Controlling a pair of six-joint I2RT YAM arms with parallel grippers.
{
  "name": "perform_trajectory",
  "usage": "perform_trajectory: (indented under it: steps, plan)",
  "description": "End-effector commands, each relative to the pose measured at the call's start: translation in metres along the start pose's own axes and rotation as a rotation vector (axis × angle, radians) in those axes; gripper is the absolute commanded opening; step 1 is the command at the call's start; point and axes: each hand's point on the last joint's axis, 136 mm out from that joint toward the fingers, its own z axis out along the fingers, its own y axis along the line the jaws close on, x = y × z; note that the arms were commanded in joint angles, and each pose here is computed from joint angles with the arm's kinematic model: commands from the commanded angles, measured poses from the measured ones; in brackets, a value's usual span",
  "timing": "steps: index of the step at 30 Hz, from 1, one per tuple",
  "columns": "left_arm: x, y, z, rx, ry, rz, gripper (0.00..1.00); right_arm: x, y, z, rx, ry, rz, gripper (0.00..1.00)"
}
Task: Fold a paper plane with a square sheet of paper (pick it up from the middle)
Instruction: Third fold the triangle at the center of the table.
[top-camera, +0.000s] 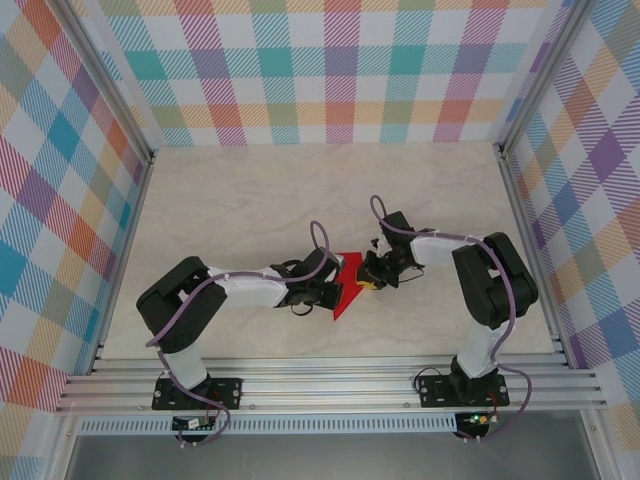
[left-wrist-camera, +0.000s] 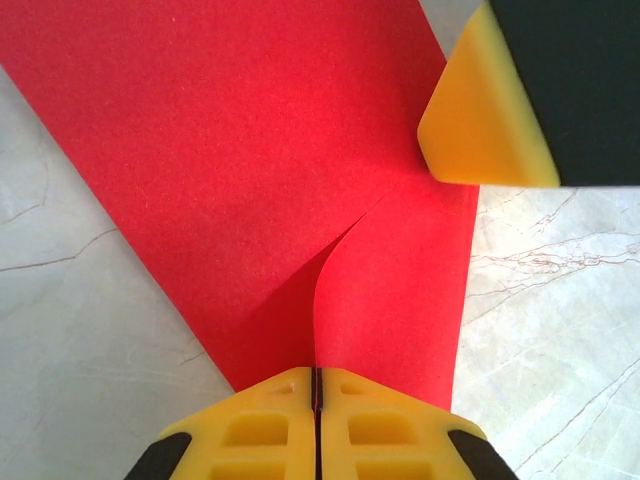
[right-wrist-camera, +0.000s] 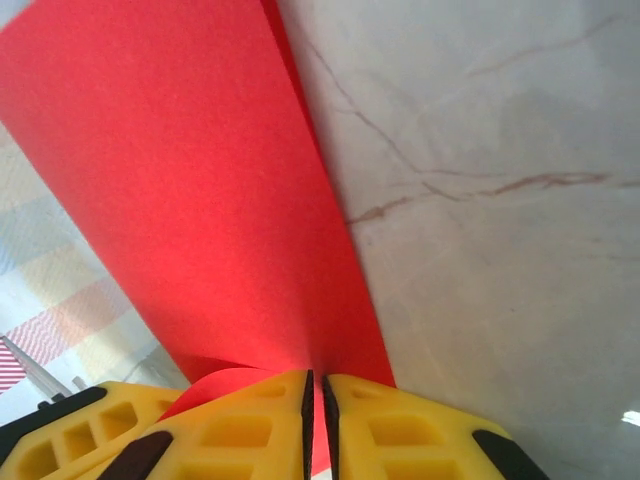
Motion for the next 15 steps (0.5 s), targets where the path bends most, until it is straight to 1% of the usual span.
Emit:
perform_trajectory:
  steps: [1,5,8,11,15]
  plan:
    - [0.009,0.007,0.003,-0.018,0.047,-0.002,0.07,0.001,-0.017,0.002,0.082,-0.002,0.005,0.15]
    - [0.009,0.007,0.003,-0.02,0.045,-0.002,0.07,0.005,0.007,-0.014,-0.011,-0.03,-0.033,0.15]
    - [0.008,0.008,0.004,-0.018,0.042,-0.006,0.06,0.015,0.025,-0.023,-0.114,-0.03,-0.044,0.14]
    - [0.007,0.005,0.004,-0.01,0.039,-0.003,0.06,0.027,0.032,-0.02,-0.178,-0.011,-0.026,0.14]
    - [0.004,0.003,0.004,-0.002,0.036,0.002,0.06,0.038,0.041,-0.009,-0.206,0.016,-0.025,0.13]
